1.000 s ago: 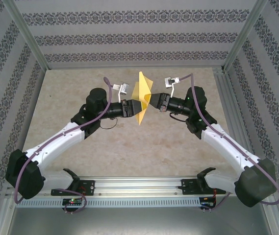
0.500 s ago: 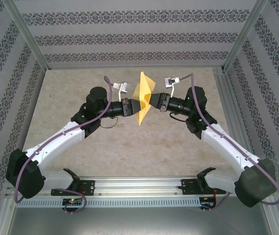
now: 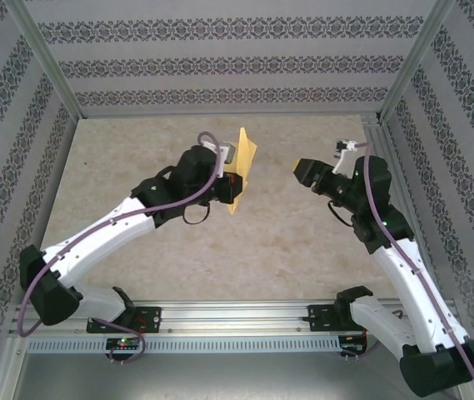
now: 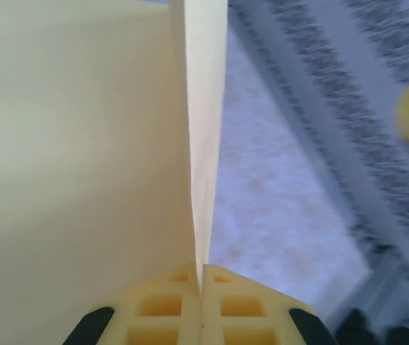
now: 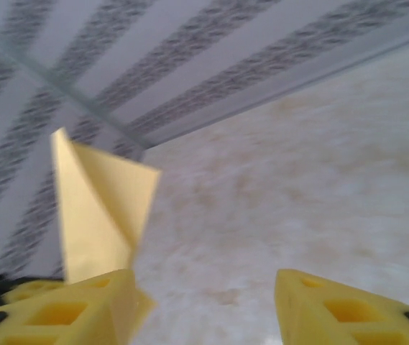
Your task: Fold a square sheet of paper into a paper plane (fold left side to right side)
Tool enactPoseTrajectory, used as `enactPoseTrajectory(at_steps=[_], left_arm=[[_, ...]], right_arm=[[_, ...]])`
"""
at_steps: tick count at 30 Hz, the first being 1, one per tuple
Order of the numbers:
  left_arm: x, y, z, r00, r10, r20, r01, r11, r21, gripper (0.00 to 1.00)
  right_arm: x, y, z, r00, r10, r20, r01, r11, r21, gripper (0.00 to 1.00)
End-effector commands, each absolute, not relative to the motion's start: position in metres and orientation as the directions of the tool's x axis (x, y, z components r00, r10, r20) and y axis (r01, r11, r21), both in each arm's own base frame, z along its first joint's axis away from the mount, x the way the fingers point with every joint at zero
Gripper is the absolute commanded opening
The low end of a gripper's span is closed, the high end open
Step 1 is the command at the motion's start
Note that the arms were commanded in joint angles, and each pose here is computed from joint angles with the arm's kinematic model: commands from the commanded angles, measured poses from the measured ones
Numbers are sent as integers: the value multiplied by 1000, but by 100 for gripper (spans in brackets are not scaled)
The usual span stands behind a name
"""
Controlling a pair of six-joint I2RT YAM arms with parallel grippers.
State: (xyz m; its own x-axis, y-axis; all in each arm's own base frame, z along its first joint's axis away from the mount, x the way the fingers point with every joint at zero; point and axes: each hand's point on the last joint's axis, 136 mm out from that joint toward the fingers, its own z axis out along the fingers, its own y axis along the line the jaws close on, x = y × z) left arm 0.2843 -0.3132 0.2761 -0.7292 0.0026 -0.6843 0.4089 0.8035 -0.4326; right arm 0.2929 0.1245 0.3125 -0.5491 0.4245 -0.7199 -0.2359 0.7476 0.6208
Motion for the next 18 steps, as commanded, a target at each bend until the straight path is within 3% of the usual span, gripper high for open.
enactPoseTrajectory(at_steps=[1,4,9,15,18], left_arm=[[287,-253,222,-737,274,-618,257,959,119,0],[286,-248,203,-770,369,-521,198,914,354,0],[279,-256,170,-807,462,-367,162,771,616,0],[272,-271,127,-830,524,-193,215,620,755,5],[268,-282,97,-839,528,-129,267,608,748,7]], right_arm=[[276,49,252,-578,429,-694,131,888,440,58],[267,23,237,-561,489,-668,227,867,444,58],[256,1,223,-542,536,-647,303,843,444,59],[246,-16,216,-545,547,-635,347,837,423,59],[243,-19,212,-539,579,-612,351,814,462,59]])
